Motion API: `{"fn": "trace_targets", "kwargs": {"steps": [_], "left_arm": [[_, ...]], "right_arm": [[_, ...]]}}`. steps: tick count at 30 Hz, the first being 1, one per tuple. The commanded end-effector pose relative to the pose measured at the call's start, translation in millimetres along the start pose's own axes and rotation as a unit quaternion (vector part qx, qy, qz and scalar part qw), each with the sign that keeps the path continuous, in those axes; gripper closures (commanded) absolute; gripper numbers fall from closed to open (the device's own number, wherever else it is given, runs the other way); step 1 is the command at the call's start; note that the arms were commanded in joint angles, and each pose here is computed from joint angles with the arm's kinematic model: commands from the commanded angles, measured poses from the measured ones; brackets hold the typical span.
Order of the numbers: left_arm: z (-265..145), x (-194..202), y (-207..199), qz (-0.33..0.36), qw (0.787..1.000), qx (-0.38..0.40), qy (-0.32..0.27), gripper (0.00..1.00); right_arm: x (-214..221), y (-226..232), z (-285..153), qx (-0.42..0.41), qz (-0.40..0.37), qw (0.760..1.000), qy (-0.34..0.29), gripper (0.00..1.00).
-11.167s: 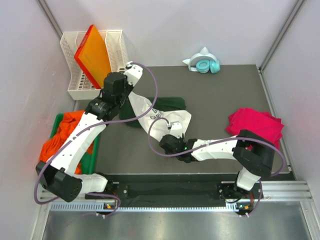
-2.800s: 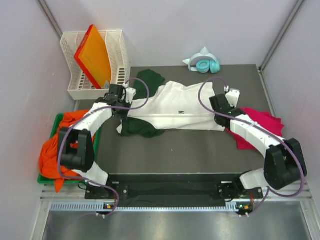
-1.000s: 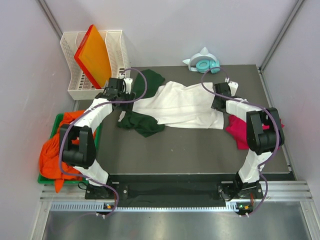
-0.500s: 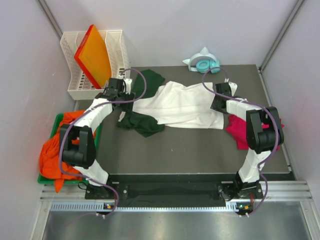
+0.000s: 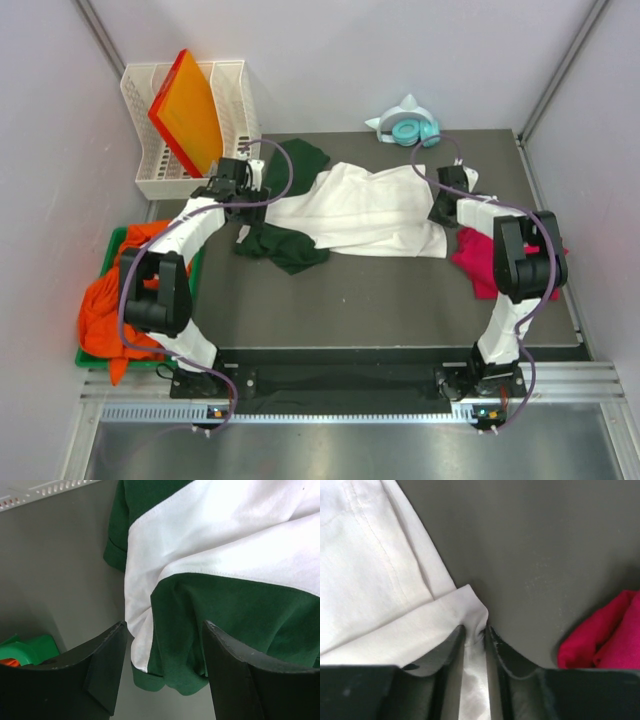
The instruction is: Fold and stack the t-shirts
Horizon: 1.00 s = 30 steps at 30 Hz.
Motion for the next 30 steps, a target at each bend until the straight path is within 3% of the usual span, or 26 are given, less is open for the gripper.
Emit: {"fn": "trace_targets", "kwargs": {"steps": [1,5,9,14,19,22,25,30], "left_arm": [[-7,-2,0,-0.007,1.0,-0.001,-0.014,0.34],[-8,-1,0,-0.008,1.0,-0.002,-0.015,0.35],[-14,-3,2,-0.008,1.0,-0.009,-0.022,0.35],[-28,0,27,-0.029,0.994,-0.098,-0.027,0.35],[-23,14,61,-0.091,0.983,-0.161,-0.012,0.36],[-16,17,62,-0.106,0.985,-0.133,-0.001,0.41],[-13,14,40,-0.099,0.993,-0.057,-0.016,0.44],[-12,17,-1,-0.096,0.992,0.071,-0.029,0.41]], "right_arm": [[-4,3,6,-0.011,0.018,1.0,0.008,0.82],[-7,4,1,-0.014,0.021,1.0,0.003,1.0],[-19,7,-17,-0.026,0.031,0.999,-0.026,1.0],[-41,19,-52,-0.033,0.02,0.996,-0.078,1.0],[-57,18,-74,-0.029,0.007,0.994,-0.107,1.0],[-59,13,-82,-0.024,0.001,0.993,-0.115,1.0],[-59,9,-86,-0.021,-0.002,0.993,-0.117,1.0],[-55,7,-85,-0.019,-0.007,0.993,-0.112,1.0]]}}
Point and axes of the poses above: each gripper's point midway between its finger pads, its own z axis out along the fingers, its own y axis along the line the jaws close on, x = y × z, the point moved 3 cm from there along -z, back along the fingers, and after that the axes turned 15 degrees about z, right-handed, at the moved point
